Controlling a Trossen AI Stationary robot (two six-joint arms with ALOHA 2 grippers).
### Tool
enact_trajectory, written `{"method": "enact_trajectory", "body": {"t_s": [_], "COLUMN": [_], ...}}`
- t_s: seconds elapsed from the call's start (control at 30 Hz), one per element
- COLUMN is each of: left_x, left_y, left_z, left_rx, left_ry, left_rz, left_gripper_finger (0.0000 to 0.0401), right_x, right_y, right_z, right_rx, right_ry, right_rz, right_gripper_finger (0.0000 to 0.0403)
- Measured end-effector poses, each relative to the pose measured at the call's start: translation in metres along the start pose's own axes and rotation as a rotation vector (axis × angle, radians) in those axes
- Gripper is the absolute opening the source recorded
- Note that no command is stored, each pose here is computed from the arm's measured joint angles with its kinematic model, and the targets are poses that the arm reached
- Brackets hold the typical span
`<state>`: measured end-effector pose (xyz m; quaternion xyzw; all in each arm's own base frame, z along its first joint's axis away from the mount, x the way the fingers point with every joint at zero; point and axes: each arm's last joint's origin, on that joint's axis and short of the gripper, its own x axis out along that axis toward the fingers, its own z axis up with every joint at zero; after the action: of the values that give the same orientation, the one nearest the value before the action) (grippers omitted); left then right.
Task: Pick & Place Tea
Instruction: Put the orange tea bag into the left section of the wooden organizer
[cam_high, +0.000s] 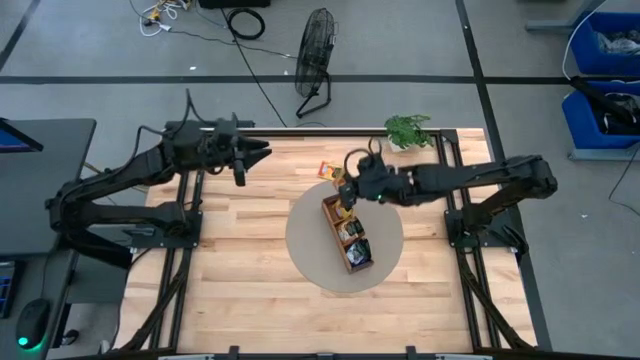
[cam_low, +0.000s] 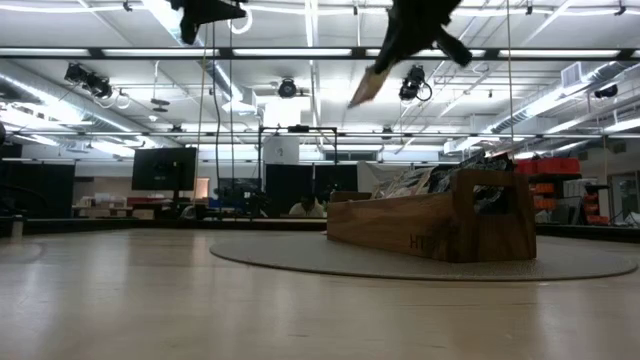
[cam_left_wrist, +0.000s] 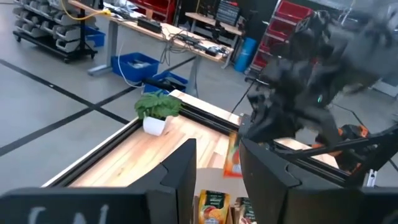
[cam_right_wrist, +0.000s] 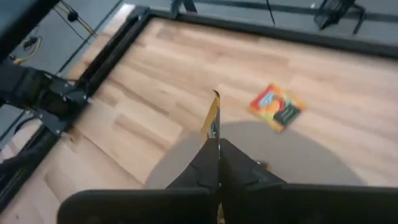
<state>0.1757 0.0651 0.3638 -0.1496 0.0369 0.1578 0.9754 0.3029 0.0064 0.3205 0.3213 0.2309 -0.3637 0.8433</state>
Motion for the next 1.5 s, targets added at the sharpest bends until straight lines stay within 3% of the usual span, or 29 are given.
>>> {"method": "enact_trajectory", "body": {"t_s": [0.23,0.4,0.9,1.23,1.5], "left_x": [-0.011,-0.011,-0.011,-0.011,-0.011], "left_y": [-0.001,0.0,0.001,0.001,0.001], "left_z": [0.002,0.001,-0.001,-0.001,-0.001], "left_rx": [-0.024,-0.033,-0.045,-0.044,-0.041], "left_ry": [-0.028,-0.019,0.0,0.0,0.0], "left_rz": [-0.003,0.004,0.01,0.01,0.01], "left_gripper_finger": [0.0126,0.0126,0.0126,0.0126,0.0126], "right_x": [0.03,0.047,0.085,0.093,0.093], "right_y": [-0.016,-0.022,-0.023,-0.024,-0.023], "right_z": [-0.042,-0.057,-0.08,-0.085,-0.086], "right_rx": [0.078,0.038,-0.033,-0.065,-0.071], "right_ry": [0.019,0.048,0.086,0.102,0.131], "right_rz": [-0.003,-0.06,-0.147,-0.164,-0.146], "right_gripper_finger": [0.0,0.0,0.0,0.0,0.0031]}}
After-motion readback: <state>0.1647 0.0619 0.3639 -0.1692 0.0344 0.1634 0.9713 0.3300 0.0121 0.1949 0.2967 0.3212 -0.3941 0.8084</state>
